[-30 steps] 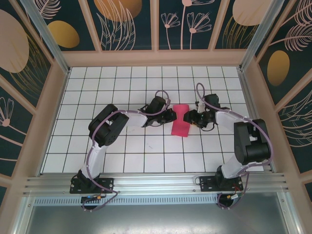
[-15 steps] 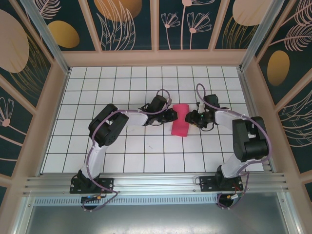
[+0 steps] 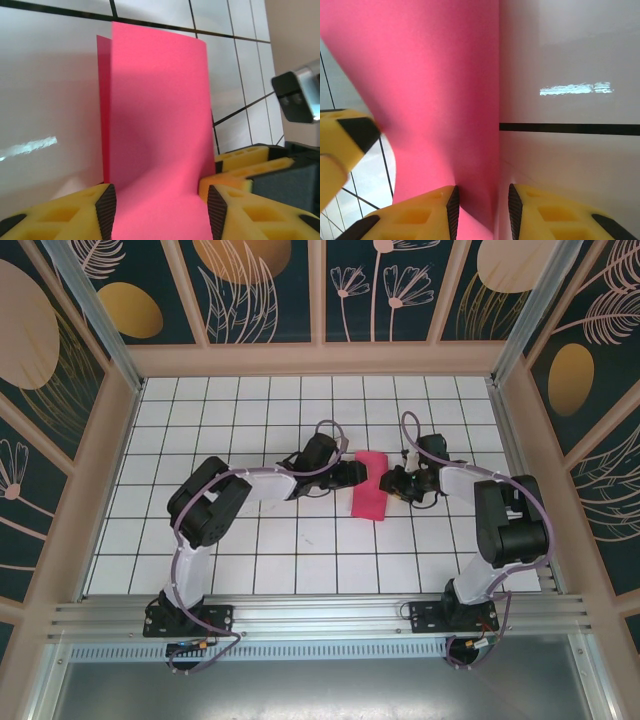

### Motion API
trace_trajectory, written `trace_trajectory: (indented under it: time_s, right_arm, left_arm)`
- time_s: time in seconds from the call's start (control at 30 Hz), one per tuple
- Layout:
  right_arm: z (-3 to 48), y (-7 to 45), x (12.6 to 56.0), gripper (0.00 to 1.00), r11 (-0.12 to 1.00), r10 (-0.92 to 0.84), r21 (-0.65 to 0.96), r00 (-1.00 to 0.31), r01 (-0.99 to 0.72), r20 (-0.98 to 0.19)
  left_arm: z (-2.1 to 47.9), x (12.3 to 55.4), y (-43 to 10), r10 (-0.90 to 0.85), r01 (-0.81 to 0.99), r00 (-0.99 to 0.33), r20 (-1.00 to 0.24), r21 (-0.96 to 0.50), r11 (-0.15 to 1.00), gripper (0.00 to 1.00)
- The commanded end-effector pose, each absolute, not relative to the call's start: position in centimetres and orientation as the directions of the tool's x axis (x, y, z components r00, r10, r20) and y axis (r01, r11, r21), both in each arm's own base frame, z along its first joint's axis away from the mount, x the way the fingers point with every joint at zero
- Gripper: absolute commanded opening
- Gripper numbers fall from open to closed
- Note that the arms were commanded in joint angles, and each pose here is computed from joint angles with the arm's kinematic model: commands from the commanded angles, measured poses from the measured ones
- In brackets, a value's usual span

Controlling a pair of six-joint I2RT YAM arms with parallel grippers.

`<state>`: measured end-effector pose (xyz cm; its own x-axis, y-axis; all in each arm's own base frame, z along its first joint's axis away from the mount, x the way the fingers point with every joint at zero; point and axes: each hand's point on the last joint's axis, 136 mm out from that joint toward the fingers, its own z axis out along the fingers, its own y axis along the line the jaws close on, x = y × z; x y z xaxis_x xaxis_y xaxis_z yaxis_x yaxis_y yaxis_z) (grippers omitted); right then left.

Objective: Fold a paper plane with a square sheet of paper (pick it up from the middle)
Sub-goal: Fold the square sheet of paper in half at the center of the table.

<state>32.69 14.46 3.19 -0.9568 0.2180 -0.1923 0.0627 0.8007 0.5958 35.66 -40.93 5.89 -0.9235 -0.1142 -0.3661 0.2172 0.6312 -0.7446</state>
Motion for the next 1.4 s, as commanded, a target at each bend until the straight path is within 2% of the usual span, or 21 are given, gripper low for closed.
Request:
trace_trajectory:
  time_s: [0.0, 0.27, 0.47, 0.93, 1.1, 1.37]
  right_arm:
    - [3.3, 14.5, 33.2, 0.35, 0.791, 0.235, 0.607, -0.953, 0.074, -0.190]
    - [3.1, 14.1, 33.5, 0.36, 0.794, 0.276, 0.597, -0.943, 0.114, -0.187]
    - [3.2, 14.2, 33.5, 0.37, 0.783, 0.295, 0.609, -0.938, 0.128, -0.182]
    - [2.7, 13.7, 33.4, 0.35, 0.800, 0.316, 0.579, -0.931, 0.158, -0.183]
    - [2.8, 13.8, 33.6, 0.35, 0.802, 0.323, 0.576, -0.927, 0.161, -0.190]
    - [2.4, 14.1, 33.7, 0.36, 0.813, 0.325, 0.556, -0.927, 0.172, -0.188]
  left_arm:
    - [7.6, 35.8, -40.5, -0.152, 0.233, -0.903, -0.402, -0.754, 0.614, 0.55]
    - [6.6, 34.7, -41.1, -0.136, 0.212, -0.929, -0.344, -0.795, 0.568, 0.55]
    - [6.0, 34.4, -41.8, -0.125, 0.200, -0.942, -0.313, -0.818, 0.539, 0.50]
    - [4.8, 35.2, -41.5, -0.113, 0.198, -0.938, -0.329, -0.773, 0.602, 0.51]
    - [6.0, 35.4, -41.6, -0.115, 0.220, -0.929, -0.353, -0.773, 0.595, 0.51]
    - [7.3, 36.6, -40.1, -0.147, 0.220, -0.896, -0.420, -0.705, 0.675, 0.51]
